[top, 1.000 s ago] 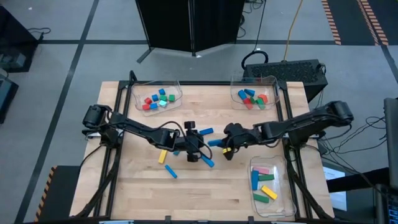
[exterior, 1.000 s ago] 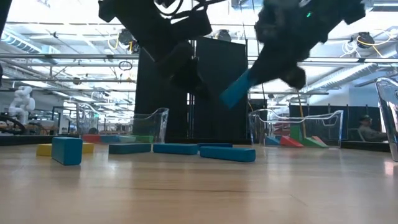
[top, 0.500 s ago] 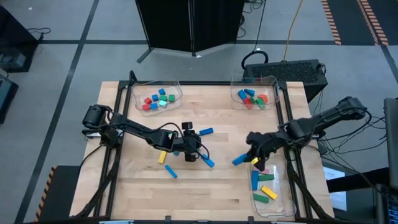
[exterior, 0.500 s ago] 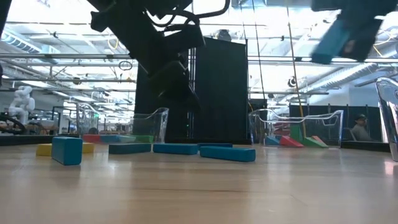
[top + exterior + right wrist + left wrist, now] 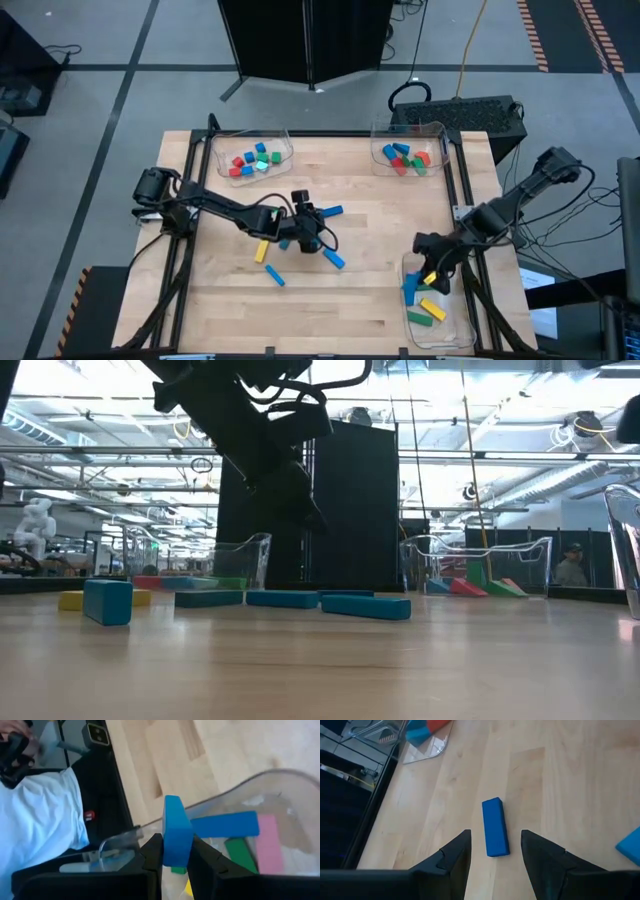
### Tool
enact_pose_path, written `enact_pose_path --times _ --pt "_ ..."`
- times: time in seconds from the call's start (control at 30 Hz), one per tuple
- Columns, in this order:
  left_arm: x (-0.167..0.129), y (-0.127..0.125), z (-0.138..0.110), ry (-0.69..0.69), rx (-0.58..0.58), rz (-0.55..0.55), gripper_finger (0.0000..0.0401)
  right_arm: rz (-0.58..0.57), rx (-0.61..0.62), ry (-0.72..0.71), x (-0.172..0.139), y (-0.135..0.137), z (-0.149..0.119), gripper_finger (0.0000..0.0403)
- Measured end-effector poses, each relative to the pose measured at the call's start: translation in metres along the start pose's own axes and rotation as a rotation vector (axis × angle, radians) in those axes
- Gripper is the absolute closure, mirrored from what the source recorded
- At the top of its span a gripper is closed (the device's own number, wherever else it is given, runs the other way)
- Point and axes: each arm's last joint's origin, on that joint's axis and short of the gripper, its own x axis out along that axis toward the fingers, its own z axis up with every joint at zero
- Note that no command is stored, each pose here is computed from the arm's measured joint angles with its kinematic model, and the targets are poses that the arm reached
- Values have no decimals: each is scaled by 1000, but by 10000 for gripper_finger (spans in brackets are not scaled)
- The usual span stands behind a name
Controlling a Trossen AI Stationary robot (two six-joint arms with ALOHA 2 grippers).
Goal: Sort blocks by size
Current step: Put the blue rectangular block into the bottom right transparent bin
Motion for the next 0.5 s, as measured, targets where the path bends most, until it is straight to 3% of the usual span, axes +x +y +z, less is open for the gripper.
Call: enact_pose_path --times 0.23,0.5 --pt "2 3 0 3 -8 -8 228 6 35 85 1 5 -16 351" --pt "2 3 3 -30 -28 -12 228 -115 144 163 0 -4 -30 351"
